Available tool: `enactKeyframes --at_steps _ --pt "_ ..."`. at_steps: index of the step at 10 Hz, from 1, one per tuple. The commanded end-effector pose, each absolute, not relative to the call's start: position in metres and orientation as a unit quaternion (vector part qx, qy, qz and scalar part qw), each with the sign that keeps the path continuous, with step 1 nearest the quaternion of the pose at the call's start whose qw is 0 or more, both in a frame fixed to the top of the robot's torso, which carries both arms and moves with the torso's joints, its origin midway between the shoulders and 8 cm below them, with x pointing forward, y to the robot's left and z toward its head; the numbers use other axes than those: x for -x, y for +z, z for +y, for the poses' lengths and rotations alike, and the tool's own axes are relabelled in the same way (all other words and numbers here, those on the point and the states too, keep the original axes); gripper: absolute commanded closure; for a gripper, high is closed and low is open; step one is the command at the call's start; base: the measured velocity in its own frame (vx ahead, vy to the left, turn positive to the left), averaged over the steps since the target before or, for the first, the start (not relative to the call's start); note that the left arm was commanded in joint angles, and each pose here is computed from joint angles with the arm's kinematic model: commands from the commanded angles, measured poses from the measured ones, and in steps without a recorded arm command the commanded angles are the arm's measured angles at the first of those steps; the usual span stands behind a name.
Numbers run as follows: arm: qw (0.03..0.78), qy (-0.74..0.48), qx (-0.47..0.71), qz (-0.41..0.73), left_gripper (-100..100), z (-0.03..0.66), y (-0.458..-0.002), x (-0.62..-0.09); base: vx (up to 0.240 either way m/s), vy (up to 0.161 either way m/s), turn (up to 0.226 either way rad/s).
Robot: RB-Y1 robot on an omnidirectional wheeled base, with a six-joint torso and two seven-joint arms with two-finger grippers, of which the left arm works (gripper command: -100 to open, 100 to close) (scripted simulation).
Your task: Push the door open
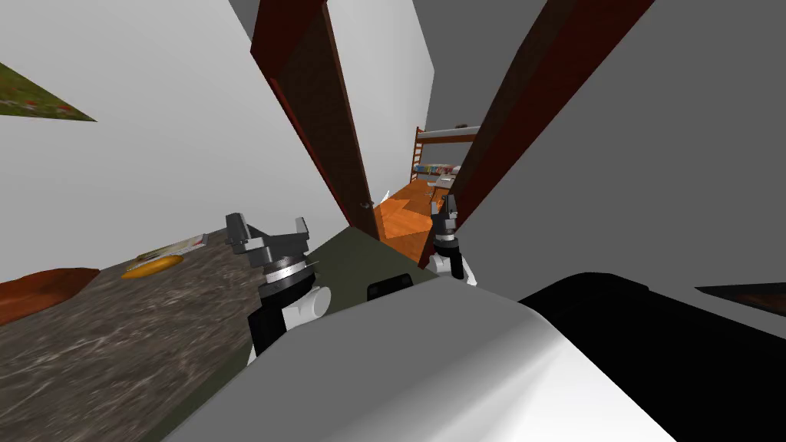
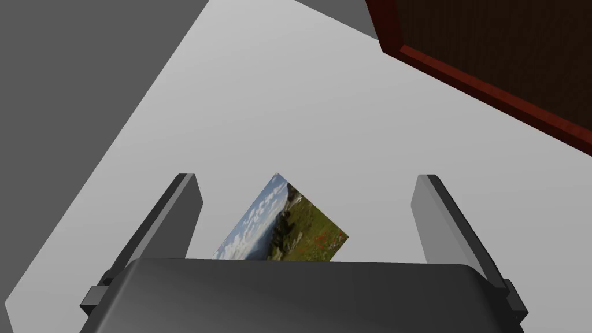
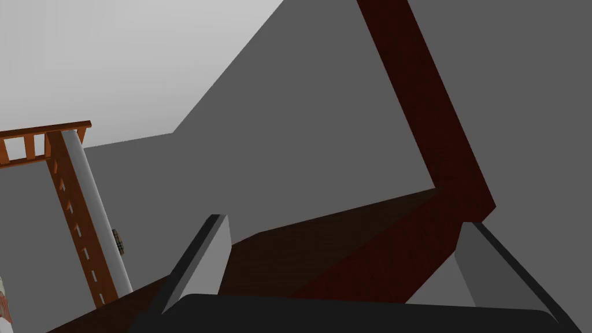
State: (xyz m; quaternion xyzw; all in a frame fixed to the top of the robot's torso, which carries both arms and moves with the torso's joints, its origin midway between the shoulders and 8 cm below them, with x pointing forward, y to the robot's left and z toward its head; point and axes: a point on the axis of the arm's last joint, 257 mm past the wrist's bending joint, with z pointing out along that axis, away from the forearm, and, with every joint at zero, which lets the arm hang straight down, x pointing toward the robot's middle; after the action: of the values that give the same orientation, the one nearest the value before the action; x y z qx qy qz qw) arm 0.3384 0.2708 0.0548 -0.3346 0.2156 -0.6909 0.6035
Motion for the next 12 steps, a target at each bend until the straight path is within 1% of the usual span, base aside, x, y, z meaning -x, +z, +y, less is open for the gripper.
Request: enactKeyframes --at_steps 1,3,8,12 --pt "0.604 -0.686 0.339 0.224 -100 0.271 0.044 -0.346 0.056 0.048 -0.164" --pt "0.604 -0.678 0.346 0.237 -100 0.272 0.027 -0.356 0.122 0.105 -0.226" --pt "0.604 -0.663 0.358 0.259 -100 0.275 -0.004 -0.374 0.085 0.091 -0.138" --pt "0.605 -0.647 0.371 0.278 -100 0.279 -0.035 -0.389 0.076 0.087 -0.172"
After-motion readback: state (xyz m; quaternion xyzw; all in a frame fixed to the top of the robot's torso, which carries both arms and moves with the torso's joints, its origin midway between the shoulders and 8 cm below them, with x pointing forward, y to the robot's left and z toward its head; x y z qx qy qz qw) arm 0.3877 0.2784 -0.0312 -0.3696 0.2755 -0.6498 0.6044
